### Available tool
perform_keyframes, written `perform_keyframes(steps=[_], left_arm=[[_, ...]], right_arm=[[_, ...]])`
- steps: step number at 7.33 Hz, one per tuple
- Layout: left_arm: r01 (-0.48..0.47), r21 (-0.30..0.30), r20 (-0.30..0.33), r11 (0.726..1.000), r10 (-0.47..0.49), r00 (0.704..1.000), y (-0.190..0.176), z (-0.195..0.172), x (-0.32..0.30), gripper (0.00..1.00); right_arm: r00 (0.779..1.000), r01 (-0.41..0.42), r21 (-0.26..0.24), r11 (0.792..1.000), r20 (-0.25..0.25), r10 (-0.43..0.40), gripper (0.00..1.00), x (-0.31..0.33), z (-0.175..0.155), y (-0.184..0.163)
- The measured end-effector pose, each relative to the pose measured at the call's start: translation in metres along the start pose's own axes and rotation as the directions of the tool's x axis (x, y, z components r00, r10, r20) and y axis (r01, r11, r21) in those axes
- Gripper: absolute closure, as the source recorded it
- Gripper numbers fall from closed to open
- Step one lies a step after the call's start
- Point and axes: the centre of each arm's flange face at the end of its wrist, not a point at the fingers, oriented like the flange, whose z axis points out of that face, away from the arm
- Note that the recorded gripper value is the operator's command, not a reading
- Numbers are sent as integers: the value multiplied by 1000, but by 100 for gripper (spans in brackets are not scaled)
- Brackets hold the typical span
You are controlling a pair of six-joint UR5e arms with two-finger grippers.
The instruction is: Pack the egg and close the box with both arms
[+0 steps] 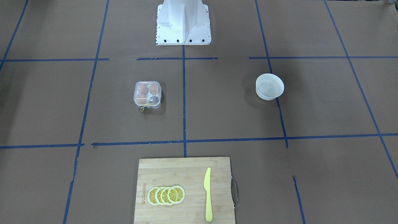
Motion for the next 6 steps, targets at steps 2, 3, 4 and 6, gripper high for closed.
perform_keyframes(steps=[2, 3, 4, 6], left_arm=[[14, -9, 5, 1000, -14, 1000, 1, 3, -4, 0], [31, -25, 8, 999, -31, 999, -4, 2, -4, 0], [64, -58, 11, 996, -64, 998, -12, -1, -2, 0], [110, -103, 13, 989, -109, 994, -24, -6, 0, 0]], right_arm=[[1000, -5, 5, 1000, 12, 5, 0, 10, -4, 2], [1000, -1, 5, 1000, 14, 1, 0, 14, -4, 3], [1000, 5, 3, 1000, 18, -5, 0, 16, -3, 4], [999, 14, -5, 1000, 37, -13, 0, 18, 1, 6]])
